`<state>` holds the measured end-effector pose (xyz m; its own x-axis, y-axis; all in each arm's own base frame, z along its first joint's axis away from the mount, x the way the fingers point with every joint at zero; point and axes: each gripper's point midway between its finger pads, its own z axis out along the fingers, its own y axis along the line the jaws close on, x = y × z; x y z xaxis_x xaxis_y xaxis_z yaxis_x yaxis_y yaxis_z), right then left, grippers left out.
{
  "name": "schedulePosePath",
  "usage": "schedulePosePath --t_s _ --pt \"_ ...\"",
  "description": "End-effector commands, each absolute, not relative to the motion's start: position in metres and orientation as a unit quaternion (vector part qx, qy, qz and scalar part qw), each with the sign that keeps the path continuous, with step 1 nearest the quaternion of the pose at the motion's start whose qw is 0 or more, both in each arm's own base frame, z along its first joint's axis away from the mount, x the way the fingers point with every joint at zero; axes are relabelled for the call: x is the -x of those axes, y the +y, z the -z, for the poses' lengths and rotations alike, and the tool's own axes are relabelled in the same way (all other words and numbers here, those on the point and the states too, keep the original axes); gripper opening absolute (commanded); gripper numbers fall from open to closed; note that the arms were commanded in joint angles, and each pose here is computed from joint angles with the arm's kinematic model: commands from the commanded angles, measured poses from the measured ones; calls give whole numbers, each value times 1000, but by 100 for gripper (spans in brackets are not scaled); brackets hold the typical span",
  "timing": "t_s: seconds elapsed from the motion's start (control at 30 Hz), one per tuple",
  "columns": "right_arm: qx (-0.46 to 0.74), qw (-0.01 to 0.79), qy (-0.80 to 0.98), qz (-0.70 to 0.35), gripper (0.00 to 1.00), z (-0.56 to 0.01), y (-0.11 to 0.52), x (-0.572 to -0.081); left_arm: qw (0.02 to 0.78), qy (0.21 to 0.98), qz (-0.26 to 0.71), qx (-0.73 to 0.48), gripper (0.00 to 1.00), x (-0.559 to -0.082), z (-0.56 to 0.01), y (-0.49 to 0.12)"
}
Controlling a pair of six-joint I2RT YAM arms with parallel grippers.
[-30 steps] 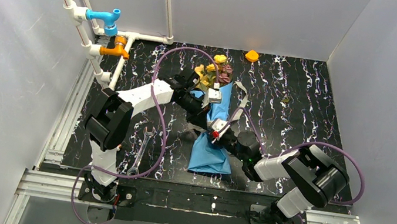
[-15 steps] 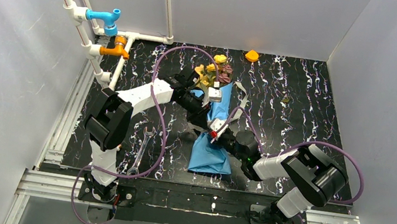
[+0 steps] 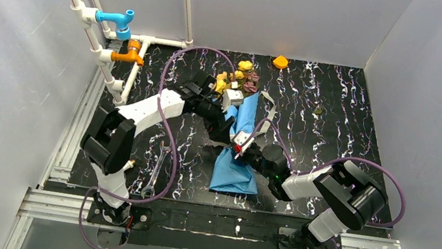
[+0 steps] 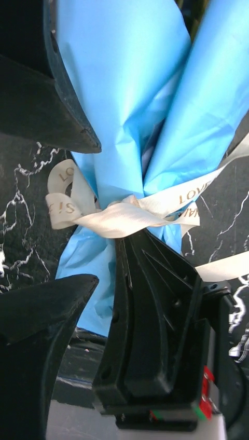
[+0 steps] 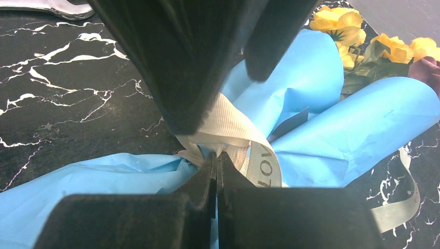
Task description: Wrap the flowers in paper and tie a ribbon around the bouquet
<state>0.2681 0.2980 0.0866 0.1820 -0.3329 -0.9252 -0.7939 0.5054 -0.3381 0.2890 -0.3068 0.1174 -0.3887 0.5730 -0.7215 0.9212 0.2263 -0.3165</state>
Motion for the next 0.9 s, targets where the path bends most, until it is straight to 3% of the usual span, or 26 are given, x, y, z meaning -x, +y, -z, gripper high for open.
schedulePosePath --t_s 0.0,0.13,0.3,0.57,0.87 --pt "448 631 604 -190 1 -102 303 -275 305 749 343 -477 97 -298 -152 -296" --pt "447 629 606 -192 1 -101 304 -275 360 767 288 -447 98 -313 -155 -281" --pt "445 628 610 -191 1 -101 304 -276 508 764 183 -354 98 -337 -161 -238" --pt "435 619 622 -203 1 -99 307 -276 471 736 70 -480 98 -329 -95 -208" --pt "433 610 631 -205 1 -96 308 -276 465 670 164 -556 97 -296 -77 -236"
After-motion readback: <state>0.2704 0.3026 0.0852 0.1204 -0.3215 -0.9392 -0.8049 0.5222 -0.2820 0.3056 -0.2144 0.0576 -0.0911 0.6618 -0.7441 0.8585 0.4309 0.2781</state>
